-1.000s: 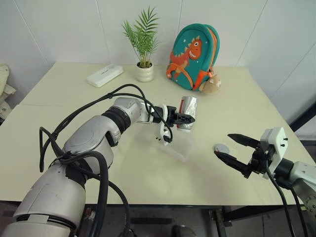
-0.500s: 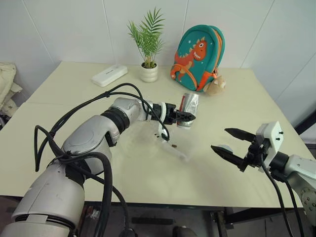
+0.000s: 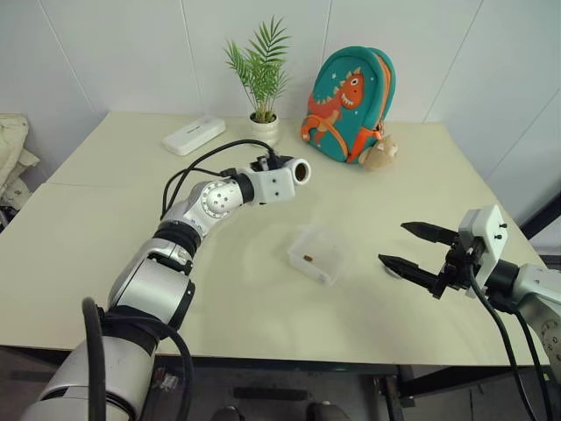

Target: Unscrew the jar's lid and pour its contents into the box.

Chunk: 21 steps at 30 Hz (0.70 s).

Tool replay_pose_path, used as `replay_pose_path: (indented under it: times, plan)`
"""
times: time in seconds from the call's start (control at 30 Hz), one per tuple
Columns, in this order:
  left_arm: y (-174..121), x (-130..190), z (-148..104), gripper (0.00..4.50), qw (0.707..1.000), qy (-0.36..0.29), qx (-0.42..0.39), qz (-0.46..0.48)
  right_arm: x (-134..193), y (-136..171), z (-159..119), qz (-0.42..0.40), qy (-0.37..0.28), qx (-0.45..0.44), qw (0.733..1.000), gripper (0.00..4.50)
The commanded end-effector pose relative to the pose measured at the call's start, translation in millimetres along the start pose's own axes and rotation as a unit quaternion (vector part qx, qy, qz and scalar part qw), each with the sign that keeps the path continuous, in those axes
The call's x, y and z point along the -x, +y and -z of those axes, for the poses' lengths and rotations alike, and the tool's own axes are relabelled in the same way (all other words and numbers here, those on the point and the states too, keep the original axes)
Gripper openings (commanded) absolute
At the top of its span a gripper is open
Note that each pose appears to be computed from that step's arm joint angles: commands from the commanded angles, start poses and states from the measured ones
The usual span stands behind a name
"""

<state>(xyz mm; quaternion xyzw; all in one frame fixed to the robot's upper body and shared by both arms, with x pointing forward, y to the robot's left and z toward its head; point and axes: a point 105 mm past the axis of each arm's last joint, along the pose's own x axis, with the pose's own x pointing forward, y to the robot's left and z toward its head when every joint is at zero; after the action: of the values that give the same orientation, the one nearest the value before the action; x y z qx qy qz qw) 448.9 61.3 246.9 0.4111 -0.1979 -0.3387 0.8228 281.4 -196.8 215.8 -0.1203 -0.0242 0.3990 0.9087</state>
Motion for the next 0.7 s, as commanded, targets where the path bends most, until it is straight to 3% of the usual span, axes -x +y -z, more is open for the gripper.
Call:
replay_pose_path:
  times: [0.03,0.13,0.33,0.5,0.67,0.7]
  plan:
    - [29.0,12.8,-0.9,2.01,0.969,-0.063,0.232,-0.06,-1.4,0.3,-7.4,-0.018,-0.001,0.009,1.0,4.46]
    - [25.2,23.6,15.6,2.01,0.939,-0.07,0.329,-0.068,-4.3,-0.8,-9.1,-0.03,0.001,0.009,0.999,4.46]
    - [-2.6,34.7,39.7,2.01,0.914,-0.053,0.4,-0.041,-8.8,-4.7,-10.9,-0.045,0.004,0.01,0.999,4.46]
    - [-26.2,40.9,53.6,2.01,0.901,-0.045,0.43,-0.02,-10.4,-4.2,-12.4,-0.058,0.005,0.008,0.998,4.46]
    - [-40.3,43.3,62.1,2.01,0.909,-0.018,0.415,-0.003,-9.5,-2.8,-12.7,-0.06,0.006,0.008,0.998,4.46]
    - [-42.1,43.7,62.5,2.36,0.909,-0.017,0.416,0.001,-9.1,-2.4,-12.7,-0.06,0.007,0.008,0.998,4.49]
